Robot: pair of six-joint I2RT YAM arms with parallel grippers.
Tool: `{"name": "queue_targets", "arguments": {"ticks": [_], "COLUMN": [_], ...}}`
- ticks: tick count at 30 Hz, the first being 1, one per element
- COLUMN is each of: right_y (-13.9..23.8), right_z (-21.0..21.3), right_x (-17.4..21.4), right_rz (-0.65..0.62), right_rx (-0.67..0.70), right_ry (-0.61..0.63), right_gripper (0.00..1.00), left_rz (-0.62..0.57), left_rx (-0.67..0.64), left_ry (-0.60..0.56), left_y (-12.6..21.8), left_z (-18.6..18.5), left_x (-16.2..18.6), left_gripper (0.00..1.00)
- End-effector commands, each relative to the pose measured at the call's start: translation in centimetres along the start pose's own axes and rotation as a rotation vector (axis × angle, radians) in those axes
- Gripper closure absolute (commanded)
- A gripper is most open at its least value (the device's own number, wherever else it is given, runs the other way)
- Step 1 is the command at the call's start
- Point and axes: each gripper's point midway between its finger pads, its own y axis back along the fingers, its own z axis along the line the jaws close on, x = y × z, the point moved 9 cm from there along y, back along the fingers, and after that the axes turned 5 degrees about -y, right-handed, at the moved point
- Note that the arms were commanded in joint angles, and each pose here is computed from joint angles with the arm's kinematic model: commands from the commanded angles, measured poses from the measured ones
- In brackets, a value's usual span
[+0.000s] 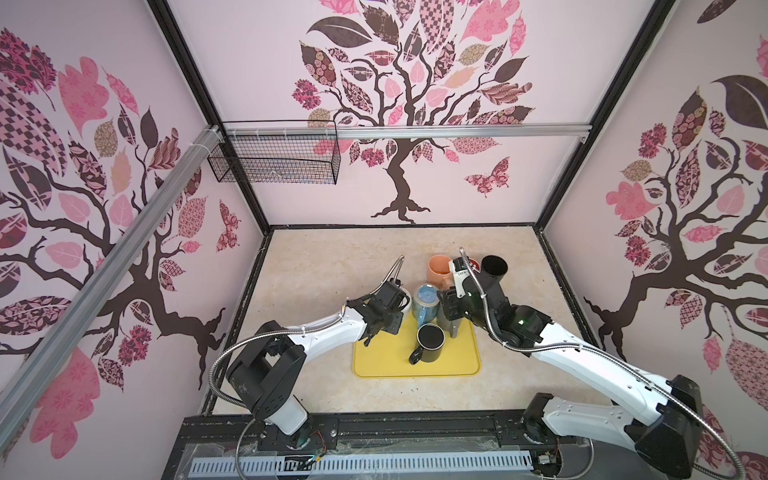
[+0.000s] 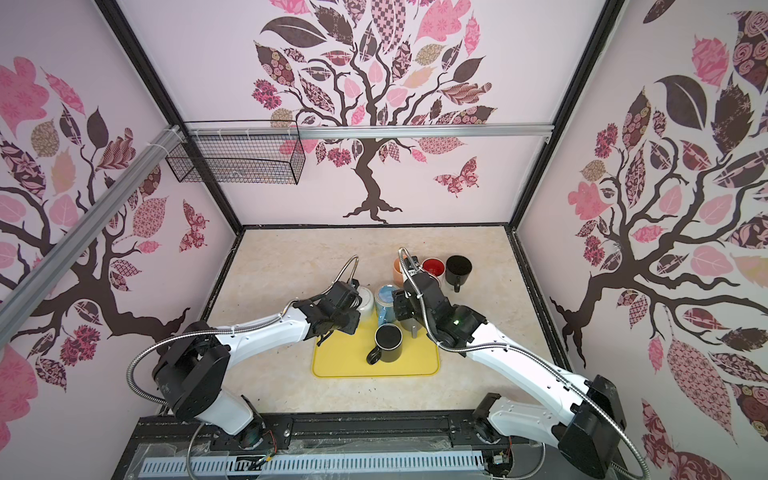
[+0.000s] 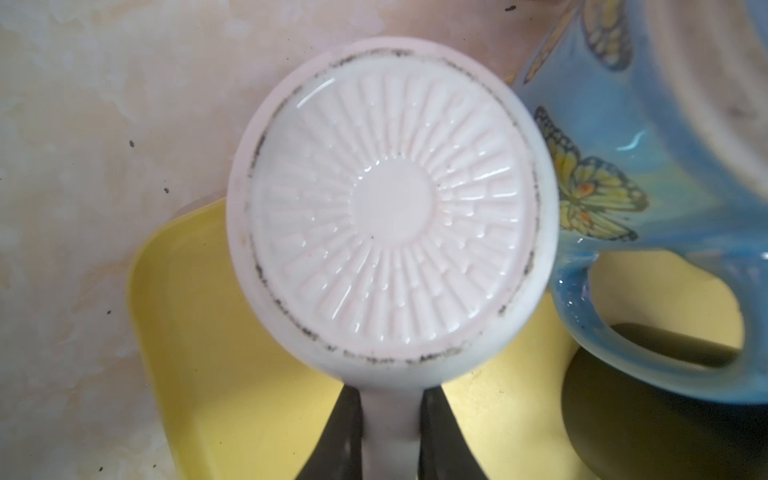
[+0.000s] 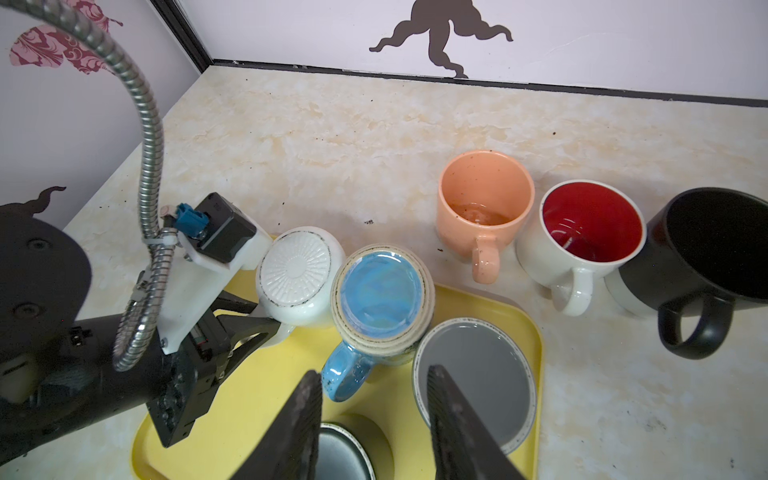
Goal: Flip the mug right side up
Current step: 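Close left gripper on the white mug's handle, then lift and tilt the white mug with left gripper while right gripper approaches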
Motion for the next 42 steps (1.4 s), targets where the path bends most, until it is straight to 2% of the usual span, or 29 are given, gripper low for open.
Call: {"name": "queue_targets", "arguments": {"ticks": [1,4,9,15,20,25,29,33,42], "right_y": [1.1,1.3,1.5,2.1,2.4,2.9,2.5,1.7,0.7], "right_z": [0.0,0.0,0.1,0.9,1.7,1.9,2.6,3.3,4.5], "right_x": [-0.8,-0.9,-0.7,-0.7,-0.2,0.0,0.5,1.1,1.1], "right_rz": [-0.048,-0.053,-0.058,-0.066,-0.055,-0.058,-0.022,0.019,0.019], "right_rx": [-0.023,-0.025,-0.061,-0.178,-0.328,-0.385,-0.470,-0.557,-0.708], "right_ry": [0.001,-0.003,-0.023,-0.075,-0.152,-0.207,-0.249,-0.315,-0.389], "right_gripper": [0.55,0.55,0.54,0.54,0.54,0.54,0.54,0.53,0.50], "left_rz": [-0.053,-0.058,-0.074,-0.149,-0.176,-0.245,-0.318,-0.405,-0.700], "left_rx": [-0.064,-0.079,-0.137,-0.230,-0.248,-0.244,-0.197,-0.134,0.229], "left_ry": [0.009,0.004,-0.013,-0.009,-0.025,-0.005,0.007,0.073,0.253], "left_y": [0.2,0.3,0.7,3.5,5.7,8.2,10.4,13.3,20.8], "left_z": [0.5,0.6,1.1,1.2,0.9,1.2,1.5,2.3,3.2], "left_x": [-1.6,-1.6,-2.0,-4.0,-5.3,-5.7,-5.6,-5.7,-5.5], "left_gripper": [0.86,1.00,1.00,1.00,1.00,1.00,1.00,1.00,1.00]}}
